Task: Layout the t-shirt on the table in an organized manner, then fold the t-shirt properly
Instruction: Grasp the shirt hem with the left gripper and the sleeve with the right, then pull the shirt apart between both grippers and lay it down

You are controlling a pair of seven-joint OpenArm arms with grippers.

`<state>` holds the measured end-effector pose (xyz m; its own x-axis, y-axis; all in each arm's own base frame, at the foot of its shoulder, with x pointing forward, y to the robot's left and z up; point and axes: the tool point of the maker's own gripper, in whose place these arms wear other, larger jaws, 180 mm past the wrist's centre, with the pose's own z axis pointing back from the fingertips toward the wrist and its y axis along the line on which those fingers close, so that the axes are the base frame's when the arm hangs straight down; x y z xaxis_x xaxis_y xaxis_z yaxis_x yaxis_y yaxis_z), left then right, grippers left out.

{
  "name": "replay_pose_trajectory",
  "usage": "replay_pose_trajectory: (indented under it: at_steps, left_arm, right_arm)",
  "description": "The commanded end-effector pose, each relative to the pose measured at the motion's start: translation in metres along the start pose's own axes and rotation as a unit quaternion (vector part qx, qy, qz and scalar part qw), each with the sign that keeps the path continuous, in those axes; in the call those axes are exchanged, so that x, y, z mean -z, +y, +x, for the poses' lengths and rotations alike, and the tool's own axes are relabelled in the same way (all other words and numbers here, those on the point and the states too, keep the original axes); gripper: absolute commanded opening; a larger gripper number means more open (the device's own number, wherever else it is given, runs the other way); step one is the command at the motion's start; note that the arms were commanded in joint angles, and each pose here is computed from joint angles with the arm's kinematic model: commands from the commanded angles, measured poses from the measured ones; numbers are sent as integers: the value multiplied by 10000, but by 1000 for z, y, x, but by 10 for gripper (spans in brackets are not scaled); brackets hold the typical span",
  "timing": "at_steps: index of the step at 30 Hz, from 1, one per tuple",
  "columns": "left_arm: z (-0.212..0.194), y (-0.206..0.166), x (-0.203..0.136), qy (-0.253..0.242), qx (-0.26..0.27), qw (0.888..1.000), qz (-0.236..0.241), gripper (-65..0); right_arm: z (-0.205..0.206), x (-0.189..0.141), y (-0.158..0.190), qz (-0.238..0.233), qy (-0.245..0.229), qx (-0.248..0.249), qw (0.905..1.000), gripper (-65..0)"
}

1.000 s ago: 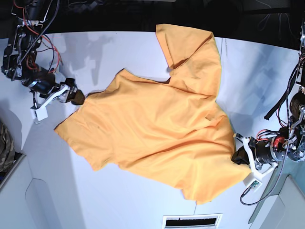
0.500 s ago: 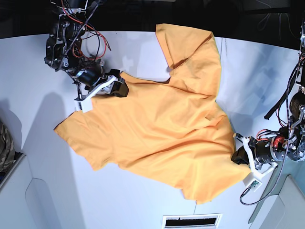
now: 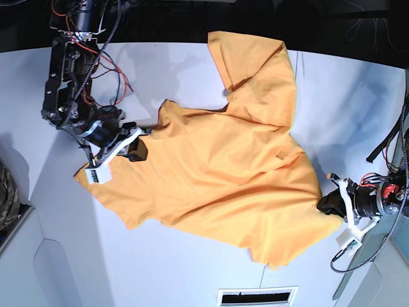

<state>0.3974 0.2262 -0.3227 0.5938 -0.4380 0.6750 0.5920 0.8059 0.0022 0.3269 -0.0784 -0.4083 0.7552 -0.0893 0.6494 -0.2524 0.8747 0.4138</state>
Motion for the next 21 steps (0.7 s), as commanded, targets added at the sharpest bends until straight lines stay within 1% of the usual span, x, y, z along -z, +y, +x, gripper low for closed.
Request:
replay_pose_trajectory:
  at_steps: [1,3,5,6,8,9,10,13,16,19,21]
  left_arm:
    - [21,6,-13,-294,128,9995,-19,-650]
    - [21,8,-17,-319,103,9994,-40,-650]
    - [22,8,-17,-335,87,9994,-51,-650]
    - [22,7,-17,-347,78,9993,-68,-650]
    - [24,4,-15,-397,39,9991,-126,-650]
    - [25,3,-16,-415,25,9990,-141,-650]
    - [26,2,-15,-437,8,9989,-162,-650]
    - [26,2,-15,-438,-1,9989,-175,-650]
    - [24,1,-15,-398,-5,9990,-180,-650]
    - [24,1,-15,-400,-5,9990,-182,-650]
    - [24,1,-14,-401,-8,9990,-187,-650]
  right_arm:
    - [11,-4,1,68,-96,-73,9999,-650]
    - [4,-6,-4,44,65,-64,9999,-650]
    - [-3,-7,-5,4,122,-5,9999,-650]
    - [-7,-6,-4,6,133,51,9999,-620]
    - [-20,-3,-5,-72,205,320,9993,-423]
    - [-26,0,-5,-87,218,431,9988,-342]
    - [-31,3,-3,-71,200,501,9985,-295]
    - [-51,18,0,-85,290,682,9972,-288]
    - [-69,33,11,34,391,893,9952,-288]
    - [-82,48,30,262,605,997,9928,-288]
    - [-85,55,48,440,671,978,9920,-288]
